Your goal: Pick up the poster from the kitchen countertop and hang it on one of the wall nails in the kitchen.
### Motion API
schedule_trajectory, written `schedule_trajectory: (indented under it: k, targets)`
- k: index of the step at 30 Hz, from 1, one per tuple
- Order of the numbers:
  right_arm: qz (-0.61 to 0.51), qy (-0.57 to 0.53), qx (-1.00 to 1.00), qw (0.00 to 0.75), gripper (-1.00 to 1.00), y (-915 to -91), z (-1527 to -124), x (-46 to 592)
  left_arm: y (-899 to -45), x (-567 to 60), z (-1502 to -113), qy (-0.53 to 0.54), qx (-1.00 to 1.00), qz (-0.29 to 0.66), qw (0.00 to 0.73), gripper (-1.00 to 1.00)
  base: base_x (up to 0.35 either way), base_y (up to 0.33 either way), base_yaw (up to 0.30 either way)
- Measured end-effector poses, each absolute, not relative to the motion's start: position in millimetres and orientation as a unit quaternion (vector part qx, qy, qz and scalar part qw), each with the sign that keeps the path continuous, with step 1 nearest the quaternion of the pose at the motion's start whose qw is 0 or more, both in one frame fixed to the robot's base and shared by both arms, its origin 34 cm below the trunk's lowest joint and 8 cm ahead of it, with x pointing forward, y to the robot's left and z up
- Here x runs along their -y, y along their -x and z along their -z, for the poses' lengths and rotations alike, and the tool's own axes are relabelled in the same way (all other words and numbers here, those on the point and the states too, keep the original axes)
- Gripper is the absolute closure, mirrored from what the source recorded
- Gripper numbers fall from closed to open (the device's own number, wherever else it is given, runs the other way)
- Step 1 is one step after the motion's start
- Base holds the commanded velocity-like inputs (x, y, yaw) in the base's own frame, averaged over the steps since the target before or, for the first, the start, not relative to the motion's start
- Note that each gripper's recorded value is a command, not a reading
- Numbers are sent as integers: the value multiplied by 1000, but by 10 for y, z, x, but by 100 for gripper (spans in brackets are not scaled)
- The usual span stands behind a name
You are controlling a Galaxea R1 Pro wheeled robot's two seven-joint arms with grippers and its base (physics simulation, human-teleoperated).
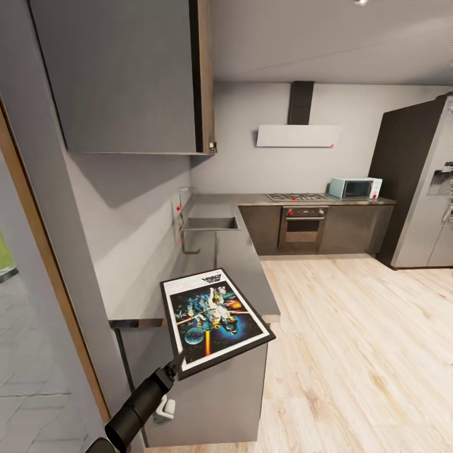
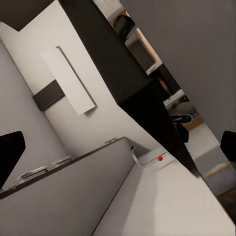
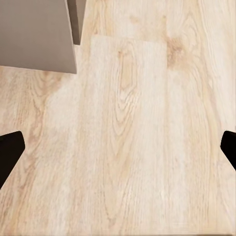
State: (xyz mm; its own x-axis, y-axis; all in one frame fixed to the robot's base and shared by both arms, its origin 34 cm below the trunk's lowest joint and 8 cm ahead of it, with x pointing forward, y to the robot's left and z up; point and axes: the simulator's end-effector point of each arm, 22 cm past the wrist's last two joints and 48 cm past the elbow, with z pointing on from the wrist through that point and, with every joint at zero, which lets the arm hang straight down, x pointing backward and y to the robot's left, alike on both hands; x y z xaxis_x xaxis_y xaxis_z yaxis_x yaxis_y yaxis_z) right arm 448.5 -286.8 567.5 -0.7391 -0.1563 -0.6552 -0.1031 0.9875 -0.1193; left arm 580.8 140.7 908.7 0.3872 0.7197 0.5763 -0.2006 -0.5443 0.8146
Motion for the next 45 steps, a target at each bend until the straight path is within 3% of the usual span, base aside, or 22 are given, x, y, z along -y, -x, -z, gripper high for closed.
schedule_trajectory:
  k: [45]
  targets:
    - [38,69,-932,354,-100,-4484,-5674,2869,-5808,-1407,-9088,-707,-184,-522,440,-100,8,10,-9]
